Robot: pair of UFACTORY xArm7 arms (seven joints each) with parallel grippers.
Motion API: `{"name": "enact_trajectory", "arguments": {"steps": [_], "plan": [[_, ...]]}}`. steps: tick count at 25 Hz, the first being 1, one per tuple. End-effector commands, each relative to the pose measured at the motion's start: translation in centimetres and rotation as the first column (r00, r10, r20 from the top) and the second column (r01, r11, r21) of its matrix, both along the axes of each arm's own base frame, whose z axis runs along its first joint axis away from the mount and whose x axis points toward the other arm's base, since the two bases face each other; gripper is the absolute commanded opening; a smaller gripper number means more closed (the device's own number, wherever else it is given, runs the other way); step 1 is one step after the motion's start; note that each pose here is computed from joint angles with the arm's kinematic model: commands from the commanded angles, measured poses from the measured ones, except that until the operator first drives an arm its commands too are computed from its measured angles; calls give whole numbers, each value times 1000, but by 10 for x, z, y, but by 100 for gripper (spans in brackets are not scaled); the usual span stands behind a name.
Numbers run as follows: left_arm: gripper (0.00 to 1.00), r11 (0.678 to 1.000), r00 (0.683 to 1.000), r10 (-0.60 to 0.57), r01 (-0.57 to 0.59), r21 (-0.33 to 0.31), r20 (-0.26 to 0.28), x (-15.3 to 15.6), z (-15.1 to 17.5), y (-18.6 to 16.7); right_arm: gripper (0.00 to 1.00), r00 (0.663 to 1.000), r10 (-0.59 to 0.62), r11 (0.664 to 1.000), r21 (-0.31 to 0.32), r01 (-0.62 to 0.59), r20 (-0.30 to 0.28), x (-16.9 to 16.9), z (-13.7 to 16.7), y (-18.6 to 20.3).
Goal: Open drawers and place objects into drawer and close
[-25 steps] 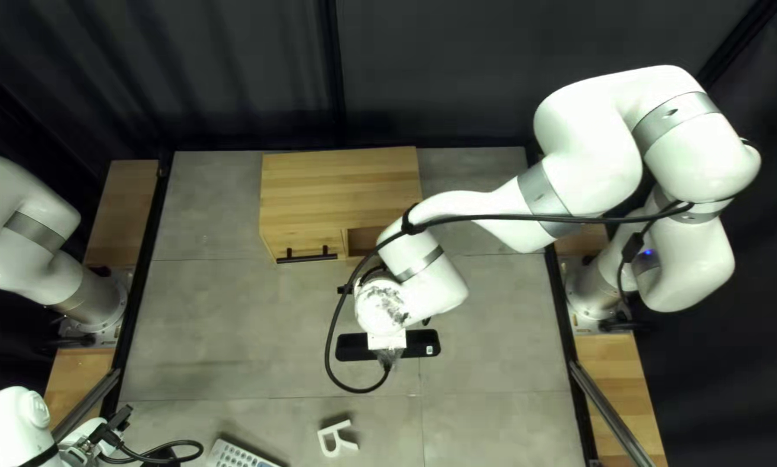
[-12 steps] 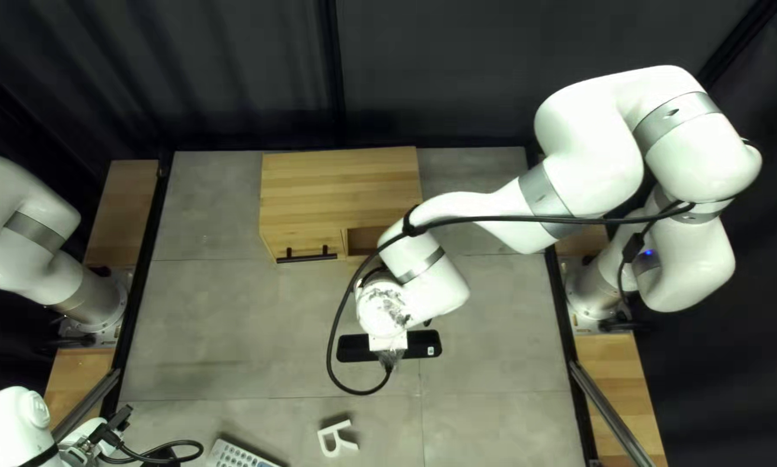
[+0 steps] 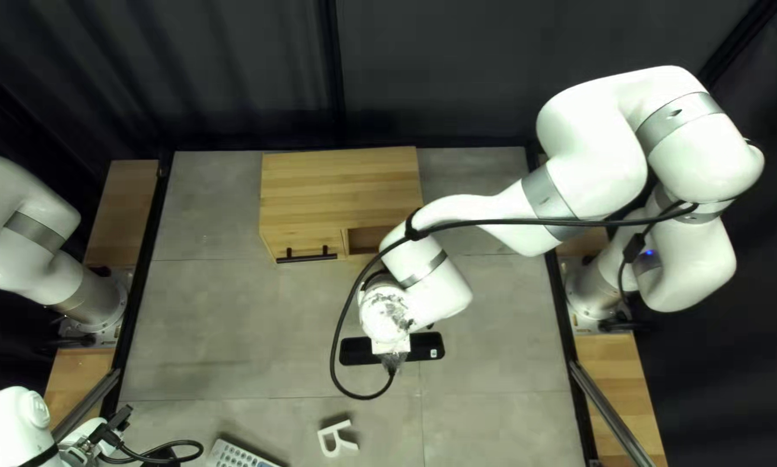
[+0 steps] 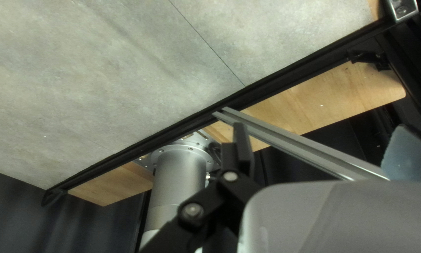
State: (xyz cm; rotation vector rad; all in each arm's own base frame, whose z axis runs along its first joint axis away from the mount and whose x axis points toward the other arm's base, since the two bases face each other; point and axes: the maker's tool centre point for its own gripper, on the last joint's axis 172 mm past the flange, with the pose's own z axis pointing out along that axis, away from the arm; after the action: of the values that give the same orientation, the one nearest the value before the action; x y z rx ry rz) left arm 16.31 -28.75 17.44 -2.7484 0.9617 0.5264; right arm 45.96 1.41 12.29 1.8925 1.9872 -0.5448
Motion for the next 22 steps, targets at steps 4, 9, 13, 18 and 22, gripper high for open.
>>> {"name": "enact_trajectory", "arguments": {"steps": [4, 9, 13, 18, 22], "plan": [[100, 1000, 1000, 0, 0, 0, 0, 0, 0, 0, 100, 1000, 21, 1000, -9, -22, -5, 1, 7, 15], [100, 1000, 1000, 0, 0, 0, 0, 0, 0, 0, 100, 1000, 14, 1000, -10, -14, 0, -4, 2, 9], [100, 1000, 1000, 0, 0, 0, 0, 0, 0, 0, 100, 1000, 9, 1000, -13, -9, 5, -2, -1, -1], [100, 1000, 1000, 0, 0, 0, 0, 0, 0, 0, 100, 1000, 4, 1000, -12, -4, 7, 0, -7, -10], [100, 1000, 1000, 0, 0, 0, 0, 0, 0, 0, 100, 1000, -7, 1000, -12, 7, 13, 2, -7, -14]]}}
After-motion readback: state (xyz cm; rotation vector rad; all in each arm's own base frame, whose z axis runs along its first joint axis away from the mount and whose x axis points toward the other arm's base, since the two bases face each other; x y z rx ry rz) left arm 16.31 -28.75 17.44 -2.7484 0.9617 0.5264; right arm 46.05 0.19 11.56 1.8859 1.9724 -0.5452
